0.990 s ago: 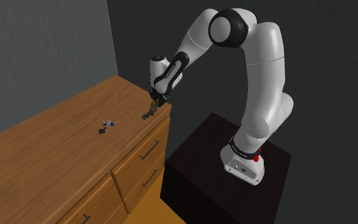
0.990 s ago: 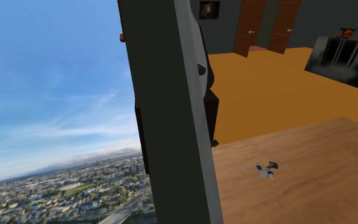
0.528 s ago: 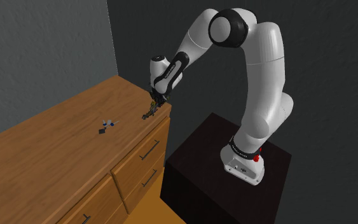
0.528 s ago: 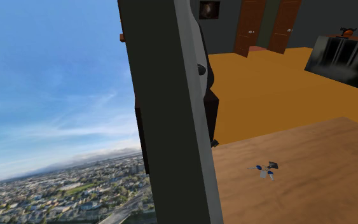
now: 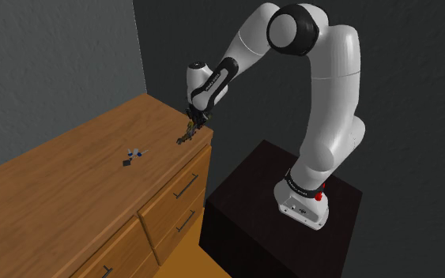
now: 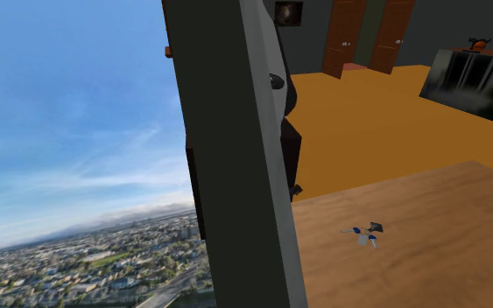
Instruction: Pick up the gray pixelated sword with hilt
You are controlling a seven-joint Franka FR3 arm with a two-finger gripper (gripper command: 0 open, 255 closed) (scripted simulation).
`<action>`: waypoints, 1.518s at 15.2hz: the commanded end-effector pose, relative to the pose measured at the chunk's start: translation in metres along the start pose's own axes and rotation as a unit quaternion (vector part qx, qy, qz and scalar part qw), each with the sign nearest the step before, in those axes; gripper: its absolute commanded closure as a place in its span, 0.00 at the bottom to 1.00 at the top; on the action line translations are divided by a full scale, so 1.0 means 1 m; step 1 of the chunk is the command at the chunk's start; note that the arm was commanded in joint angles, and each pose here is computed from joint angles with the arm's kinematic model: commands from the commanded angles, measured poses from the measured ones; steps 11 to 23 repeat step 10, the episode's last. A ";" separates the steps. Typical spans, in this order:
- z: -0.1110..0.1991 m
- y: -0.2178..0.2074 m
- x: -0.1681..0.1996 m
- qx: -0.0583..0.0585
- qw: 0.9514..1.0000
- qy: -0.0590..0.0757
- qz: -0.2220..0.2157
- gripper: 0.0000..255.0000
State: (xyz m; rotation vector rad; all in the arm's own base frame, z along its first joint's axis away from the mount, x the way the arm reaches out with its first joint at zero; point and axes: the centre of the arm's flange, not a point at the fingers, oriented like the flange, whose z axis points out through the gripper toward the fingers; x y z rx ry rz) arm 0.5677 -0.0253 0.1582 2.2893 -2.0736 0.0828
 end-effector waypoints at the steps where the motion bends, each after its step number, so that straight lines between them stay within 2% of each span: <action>1: -0.011 -0.001 0.001 0.000 1.000 0.000 0.000 1.00; 8: -0.048 0.000 0.003 0.000 1.000 0.000 0.000 1.00; 23: -0.049 0.000 0.003 0.000 1.000 0.000 0.000 1.00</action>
